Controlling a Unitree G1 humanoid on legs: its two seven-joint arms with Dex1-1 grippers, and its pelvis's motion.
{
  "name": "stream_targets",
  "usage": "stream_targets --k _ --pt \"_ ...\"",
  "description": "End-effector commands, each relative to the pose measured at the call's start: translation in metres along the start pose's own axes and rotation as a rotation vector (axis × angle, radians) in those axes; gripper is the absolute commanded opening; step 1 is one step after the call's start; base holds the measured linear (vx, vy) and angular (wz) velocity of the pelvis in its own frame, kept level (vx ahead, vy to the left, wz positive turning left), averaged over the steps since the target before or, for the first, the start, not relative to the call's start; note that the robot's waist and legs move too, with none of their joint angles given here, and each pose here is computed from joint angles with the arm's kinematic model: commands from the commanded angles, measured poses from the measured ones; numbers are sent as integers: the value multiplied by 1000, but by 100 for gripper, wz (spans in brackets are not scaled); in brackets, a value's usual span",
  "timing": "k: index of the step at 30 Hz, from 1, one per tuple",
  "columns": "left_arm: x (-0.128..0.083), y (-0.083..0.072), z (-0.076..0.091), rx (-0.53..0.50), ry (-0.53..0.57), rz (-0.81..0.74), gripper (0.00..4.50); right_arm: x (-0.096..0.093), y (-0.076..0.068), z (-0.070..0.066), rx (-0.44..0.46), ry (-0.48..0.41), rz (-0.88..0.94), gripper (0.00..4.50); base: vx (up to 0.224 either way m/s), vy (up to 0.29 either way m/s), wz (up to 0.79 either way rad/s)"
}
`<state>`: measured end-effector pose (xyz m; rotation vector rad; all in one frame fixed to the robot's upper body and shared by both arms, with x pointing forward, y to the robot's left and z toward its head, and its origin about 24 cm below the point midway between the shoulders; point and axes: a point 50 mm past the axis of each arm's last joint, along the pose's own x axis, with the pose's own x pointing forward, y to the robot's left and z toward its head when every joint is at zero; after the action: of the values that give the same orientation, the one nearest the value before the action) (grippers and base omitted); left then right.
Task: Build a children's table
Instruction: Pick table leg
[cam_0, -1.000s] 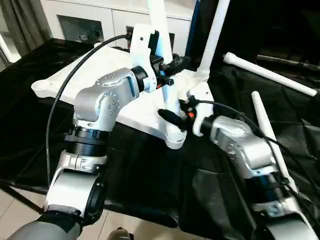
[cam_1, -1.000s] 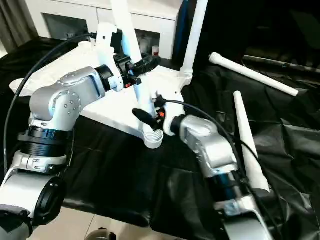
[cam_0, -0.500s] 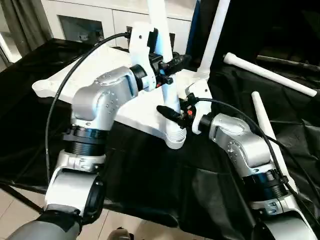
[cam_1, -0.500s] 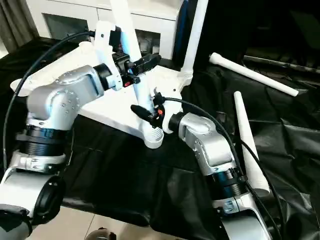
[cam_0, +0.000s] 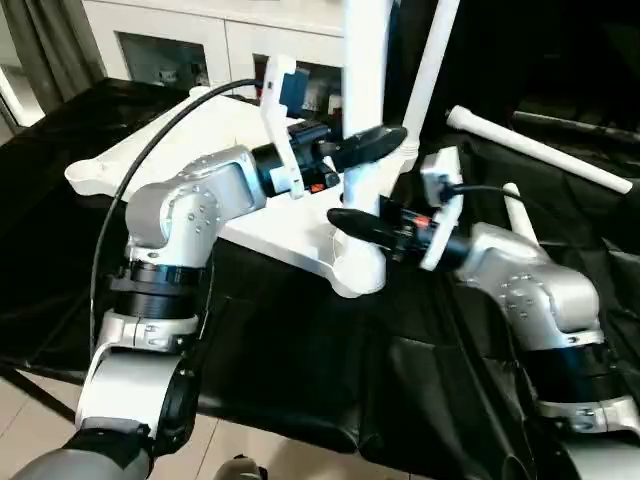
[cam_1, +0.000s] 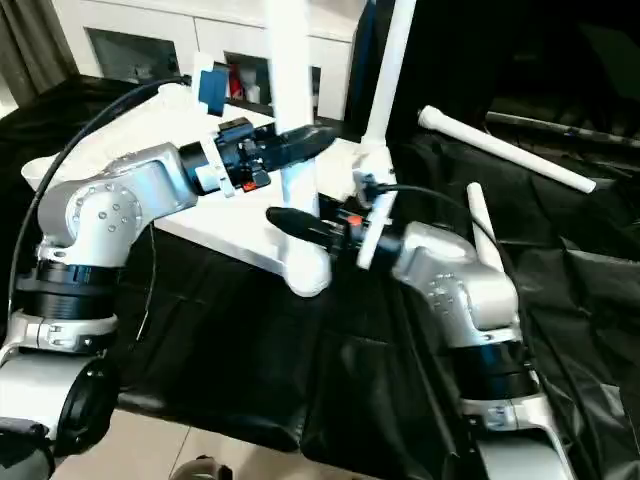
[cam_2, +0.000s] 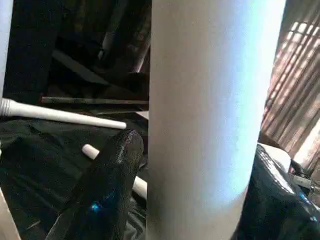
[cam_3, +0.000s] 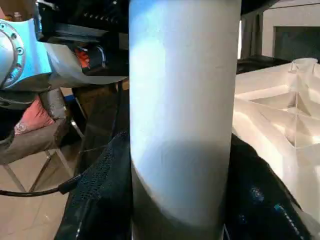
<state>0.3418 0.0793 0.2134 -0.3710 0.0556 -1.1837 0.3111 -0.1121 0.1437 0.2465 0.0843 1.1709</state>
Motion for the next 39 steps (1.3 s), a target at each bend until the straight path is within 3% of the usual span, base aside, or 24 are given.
stream_targets --k 1,9,16,17,21,26,33,34,39 --pt "-1 3 11 -1 -40 24 243 -4 6 9 -26 -28 40 186 0 0 0" --pt "-2 4 11 -31 -52 22 185 -8 9 8 -6 -27 78 185 0 0 0" --pt "-1 8 14 -11 -50 99 184 -6 8 7 -38 -10 46 185 0 0 0" --pt "-1 9 14 -1 -45 111 184 -5 7 6 -47 -3 33 240 0 0 0" --pt "7 6 12 103 14 202 184 7 -9 -2 -121 36 -177 275 0 0 0" --pt "19 -3 12 161 30 242 184 28 -13 -16 -113 88 -325 305 0 0 0" --pt "24 -5 12 182 31 266 184 42 -18 -17 -120 77 -394 307 0 0 0" --pt "24 -5 11 188 33 272 183 44 -18 -16 -124 70 -403 279 0 0 0" --pt "21 -2 11 206 37 302 183 45 -20 -11 -126 48 -406 252 0 0 0"
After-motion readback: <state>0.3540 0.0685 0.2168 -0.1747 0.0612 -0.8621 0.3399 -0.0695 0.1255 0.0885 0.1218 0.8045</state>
